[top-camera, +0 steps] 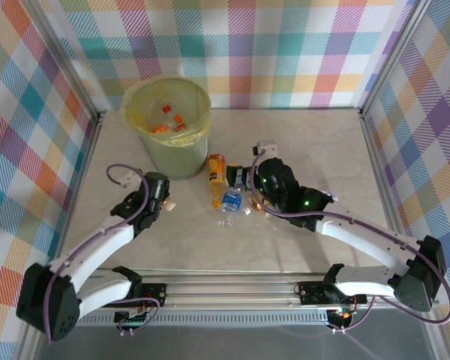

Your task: Put the plastic bottles in the bin

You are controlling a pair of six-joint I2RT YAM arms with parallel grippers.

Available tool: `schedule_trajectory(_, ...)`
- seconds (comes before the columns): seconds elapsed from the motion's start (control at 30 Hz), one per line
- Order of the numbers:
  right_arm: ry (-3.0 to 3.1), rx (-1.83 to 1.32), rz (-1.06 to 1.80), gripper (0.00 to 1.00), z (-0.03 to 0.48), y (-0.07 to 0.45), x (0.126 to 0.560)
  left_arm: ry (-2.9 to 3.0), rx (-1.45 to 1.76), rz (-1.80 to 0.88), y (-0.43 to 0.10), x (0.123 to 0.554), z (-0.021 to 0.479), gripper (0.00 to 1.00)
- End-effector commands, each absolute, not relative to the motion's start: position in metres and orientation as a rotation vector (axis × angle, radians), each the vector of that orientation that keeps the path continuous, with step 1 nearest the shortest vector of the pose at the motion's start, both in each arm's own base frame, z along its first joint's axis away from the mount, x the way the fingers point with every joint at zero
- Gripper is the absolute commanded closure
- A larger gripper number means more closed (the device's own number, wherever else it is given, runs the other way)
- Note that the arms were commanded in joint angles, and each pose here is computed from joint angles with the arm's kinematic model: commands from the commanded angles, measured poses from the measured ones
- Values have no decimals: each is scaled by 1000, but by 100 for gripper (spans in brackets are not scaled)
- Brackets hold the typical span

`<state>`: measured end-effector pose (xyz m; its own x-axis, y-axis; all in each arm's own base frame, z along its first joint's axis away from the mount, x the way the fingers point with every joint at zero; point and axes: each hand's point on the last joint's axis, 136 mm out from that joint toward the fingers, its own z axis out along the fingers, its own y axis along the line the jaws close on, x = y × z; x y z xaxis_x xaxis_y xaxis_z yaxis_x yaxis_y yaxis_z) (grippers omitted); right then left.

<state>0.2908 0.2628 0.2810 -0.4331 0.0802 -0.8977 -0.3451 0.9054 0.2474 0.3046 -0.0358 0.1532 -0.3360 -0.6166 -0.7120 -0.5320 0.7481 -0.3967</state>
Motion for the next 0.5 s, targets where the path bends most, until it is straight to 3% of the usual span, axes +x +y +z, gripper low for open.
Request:
schedule_trajectory(0.0,1960,-175,468,0,281,258,291,1916,-875,43,7,280,180,52)
schedule_trajectory(0.27,1962,-175,474,0,279,261,292,1694,-746,54,33,266,285,52)
schedule_trajectory(0.47,1962,-173,481,0,279,263,293,1686,-497,16,9,292,345,53)
